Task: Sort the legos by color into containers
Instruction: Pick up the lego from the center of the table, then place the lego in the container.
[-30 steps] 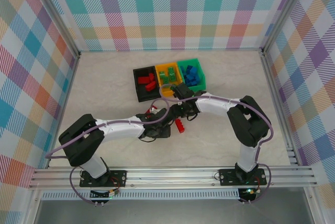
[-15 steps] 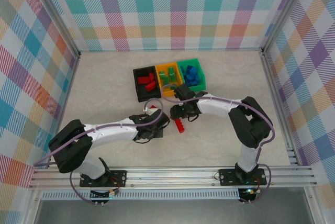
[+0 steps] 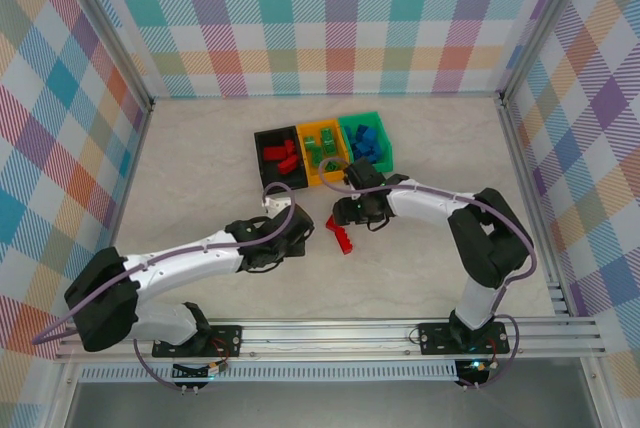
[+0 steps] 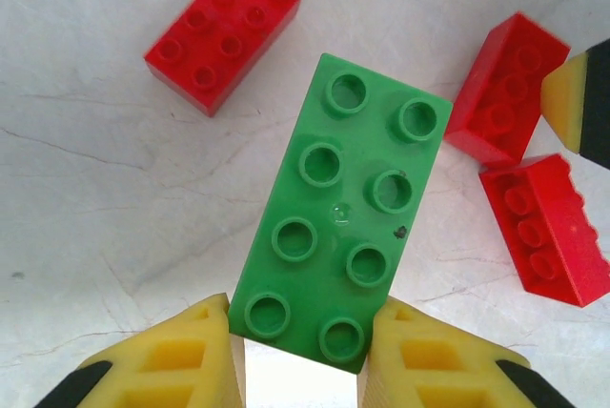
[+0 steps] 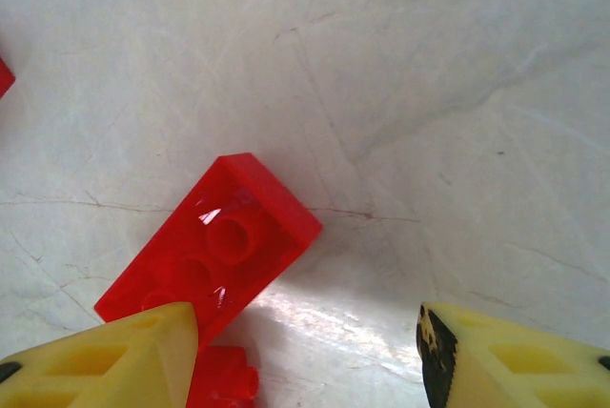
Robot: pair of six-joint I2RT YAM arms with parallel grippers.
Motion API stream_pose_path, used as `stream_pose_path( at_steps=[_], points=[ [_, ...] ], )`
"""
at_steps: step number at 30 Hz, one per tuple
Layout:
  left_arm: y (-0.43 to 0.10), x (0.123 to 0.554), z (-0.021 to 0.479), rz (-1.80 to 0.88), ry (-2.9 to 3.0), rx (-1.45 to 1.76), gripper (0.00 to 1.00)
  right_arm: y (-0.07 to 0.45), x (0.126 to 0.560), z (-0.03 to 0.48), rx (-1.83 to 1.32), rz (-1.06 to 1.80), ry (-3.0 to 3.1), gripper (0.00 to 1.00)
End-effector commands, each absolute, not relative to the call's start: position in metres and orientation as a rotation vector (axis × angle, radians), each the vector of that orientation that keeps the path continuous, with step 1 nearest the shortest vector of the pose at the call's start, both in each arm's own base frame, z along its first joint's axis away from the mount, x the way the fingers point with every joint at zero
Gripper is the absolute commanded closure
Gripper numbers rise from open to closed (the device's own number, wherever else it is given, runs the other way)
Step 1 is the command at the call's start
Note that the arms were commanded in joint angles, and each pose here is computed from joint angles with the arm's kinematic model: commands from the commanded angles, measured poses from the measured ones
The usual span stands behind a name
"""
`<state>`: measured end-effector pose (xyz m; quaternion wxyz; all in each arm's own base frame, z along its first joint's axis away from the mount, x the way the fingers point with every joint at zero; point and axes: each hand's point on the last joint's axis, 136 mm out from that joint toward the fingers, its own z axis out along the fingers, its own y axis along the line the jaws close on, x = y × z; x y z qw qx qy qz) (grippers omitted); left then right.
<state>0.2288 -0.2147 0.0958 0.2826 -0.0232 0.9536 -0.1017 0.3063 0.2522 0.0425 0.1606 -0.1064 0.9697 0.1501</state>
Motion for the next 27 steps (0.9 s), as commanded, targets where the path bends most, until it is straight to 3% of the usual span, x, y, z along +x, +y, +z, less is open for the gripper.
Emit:
stream_pose_path(
  at_steps=[1,15,27],
  points=[
    [-0.198,0.23,0.114,-0.215,2.493,-0.083,0.74,0.251,0.31,0.053,-0.245,0.498,2.745,0.37],
    [-0.137,0.237,0.151,-0.294,2.36,-0.279,0.75,0.211,0.32,0.052,-0.073,0.499,2.727,0.37],
    [-0.134,0.306,0.173,-0.324,2.443,-0.231,0.74,0.198,0.318,0.057,-0.039,0.476,2.712,0.37]
  ],
)
